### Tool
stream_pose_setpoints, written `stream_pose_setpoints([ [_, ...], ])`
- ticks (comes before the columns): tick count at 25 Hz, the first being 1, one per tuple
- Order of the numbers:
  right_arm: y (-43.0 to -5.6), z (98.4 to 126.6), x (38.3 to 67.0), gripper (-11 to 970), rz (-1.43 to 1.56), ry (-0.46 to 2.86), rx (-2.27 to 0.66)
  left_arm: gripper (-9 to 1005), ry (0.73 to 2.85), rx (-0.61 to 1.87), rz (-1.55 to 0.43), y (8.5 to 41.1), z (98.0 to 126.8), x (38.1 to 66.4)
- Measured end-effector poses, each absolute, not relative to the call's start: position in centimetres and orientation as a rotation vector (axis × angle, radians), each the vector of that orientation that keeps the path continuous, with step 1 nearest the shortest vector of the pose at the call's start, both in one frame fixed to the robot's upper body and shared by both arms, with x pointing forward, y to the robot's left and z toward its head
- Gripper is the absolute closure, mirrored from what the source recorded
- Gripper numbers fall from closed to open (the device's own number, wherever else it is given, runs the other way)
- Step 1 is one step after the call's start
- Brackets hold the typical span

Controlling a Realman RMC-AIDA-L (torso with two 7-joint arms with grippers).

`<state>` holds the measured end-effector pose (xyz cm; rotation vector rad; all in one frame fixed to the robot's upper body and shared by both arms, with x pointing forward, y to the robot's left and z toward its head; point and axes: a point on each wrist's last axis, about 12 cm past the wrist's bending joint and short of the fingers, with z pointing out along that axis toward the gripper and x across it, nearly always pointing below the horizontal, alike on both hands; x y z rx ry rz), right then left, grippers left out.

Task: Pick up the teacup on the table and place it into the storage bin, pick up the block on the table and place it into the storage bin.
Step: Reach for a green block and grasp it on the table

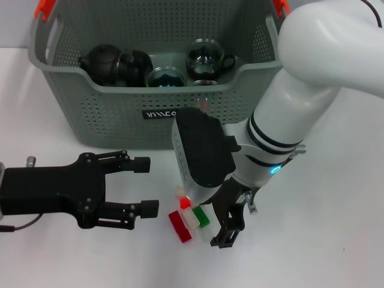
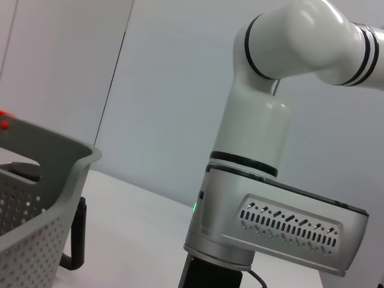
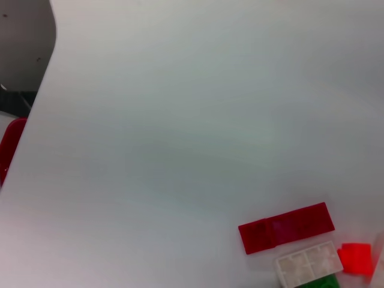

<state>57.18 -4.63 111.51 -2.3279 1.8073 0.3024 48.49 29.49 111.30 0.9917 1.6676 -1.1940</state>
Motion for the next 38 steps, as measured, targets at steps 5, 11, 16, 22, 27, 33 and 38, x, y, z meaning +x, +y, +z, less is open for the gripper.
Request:
stream_pose_setpoints([
  [5,-4.75,111.24,57.13,75,0.300,1.814,-2.329,101,1.668,0.992,-1.195,29.48,111.29,48.48],
  [11,-4.56,110.89,57.07,77,0.278,1.798,-2.334,101,1.670,0.993,-1.195,29.51,111.27,48.45],
  [16,-4.40,110.74,57.14,76,0.256,1.793,-2.324,101,1.670,0.991,-1.197,29.48,111.22,48.41],
  [22,-4.26,110.75,57.24,75,0.249,1.785,-2.313,101,1.670,0.991,-1.198,29.46,111.21,48.41],
  [27,-4.19,110.76,57.22,76,0.255,1.784,-2.309,100,1.672,0.991,-1.198,29.48,111.19,48.39],
  [33,-4.10,110.67,57.04,77,0.278,1.790,-2.304,101,1.673,0.988,-1.198,29.51,111.15,48.33],
  [38,-4.12,110.55,56.98,75,0.292,1.799,-2.298,101,1.672,0.987,-1.200,29.45,111.13,48.31],
])
